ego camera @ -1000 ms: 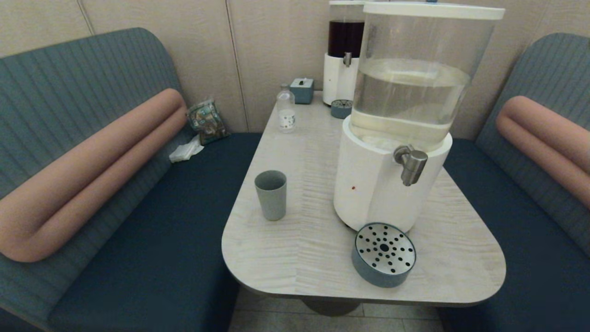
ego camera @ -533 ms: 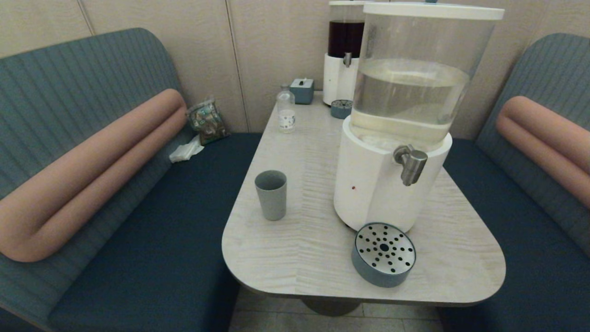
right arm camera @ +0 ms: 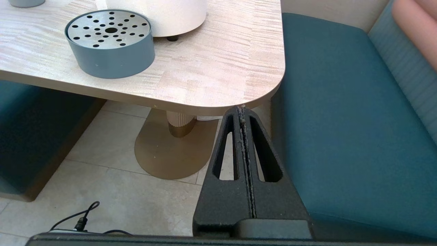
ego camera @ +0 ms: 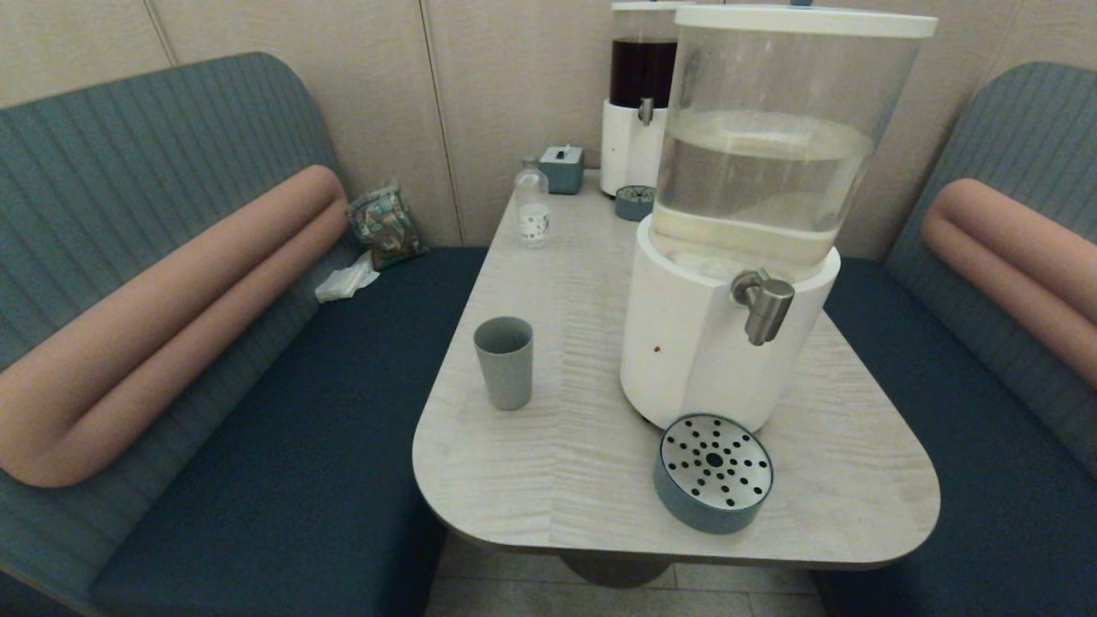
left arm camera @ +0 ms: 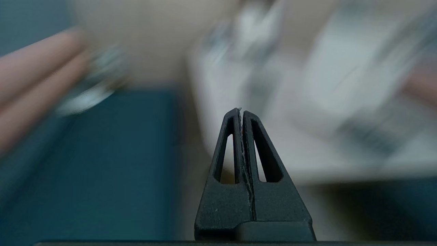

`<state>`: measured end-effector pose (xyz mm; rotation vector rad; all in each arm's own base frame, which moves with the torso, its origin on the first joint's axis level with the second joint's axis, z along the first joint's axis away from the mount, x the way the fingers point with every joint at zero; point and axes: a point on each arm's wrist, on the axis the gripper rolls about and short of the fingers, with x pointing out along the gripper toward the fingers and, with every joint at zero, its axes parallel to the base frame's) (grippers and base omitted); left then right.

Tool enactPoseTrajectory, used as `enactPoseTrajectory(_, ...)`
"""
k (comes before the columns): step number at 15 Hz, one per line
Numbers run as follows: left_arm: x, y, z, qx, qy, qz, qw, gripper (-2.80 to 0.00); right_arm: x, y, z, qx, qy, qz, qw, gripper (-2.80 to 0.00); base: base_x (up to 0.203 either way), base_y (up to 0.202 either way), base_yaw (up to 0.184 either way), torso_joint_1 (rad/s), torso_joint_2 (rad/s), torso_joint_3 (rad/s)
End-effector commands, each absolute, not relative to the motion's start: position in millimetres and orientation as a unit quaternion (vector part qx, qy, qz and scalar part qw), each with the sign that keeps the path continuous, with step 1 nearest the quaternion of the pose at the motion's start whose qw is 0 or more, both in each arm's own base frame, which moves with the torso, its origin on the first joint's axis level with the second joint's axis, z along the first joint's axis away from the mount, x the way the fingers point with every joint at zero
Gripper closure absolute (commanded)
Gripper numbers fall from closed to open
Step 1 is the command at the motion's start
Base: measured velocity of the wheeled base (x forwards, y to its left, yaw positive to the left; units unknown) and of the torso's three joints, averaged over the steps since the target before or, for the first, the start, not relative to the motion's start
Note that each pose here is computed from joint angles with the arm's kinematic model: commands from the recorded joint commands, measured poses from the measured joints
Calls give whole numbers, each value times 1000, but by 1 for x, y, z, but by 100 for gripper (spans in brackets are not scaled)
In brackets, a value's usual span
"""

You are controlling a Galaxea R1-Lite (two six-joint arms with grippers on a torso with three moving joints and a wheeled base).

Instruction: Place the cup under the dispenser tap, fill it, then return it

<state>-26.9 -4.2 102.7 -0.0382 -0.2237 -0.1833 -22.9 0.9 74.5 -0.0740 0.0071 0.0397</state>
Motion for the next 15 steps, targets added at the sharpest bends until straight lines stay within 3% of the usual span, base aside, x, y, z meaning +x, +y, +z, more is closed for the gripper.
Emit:
enactPoseTrajectory(1,-24,-2,88,28,-55,-42,997,0,-23,1,75,-37,3,20,999,0,0,0,0,0,0,0)
enactPoseTrajectory(3,-23,-1,76,22,3,-7,1000,0,-23,1,75,-37,3,20,999,0,0,0,0,0,0,0)
enactPoseTrajectory(15,-23,0,76,5,0,-5,1000,0,-23,1,75,-38,3,21,999,0,0,0,0,0,0,0)
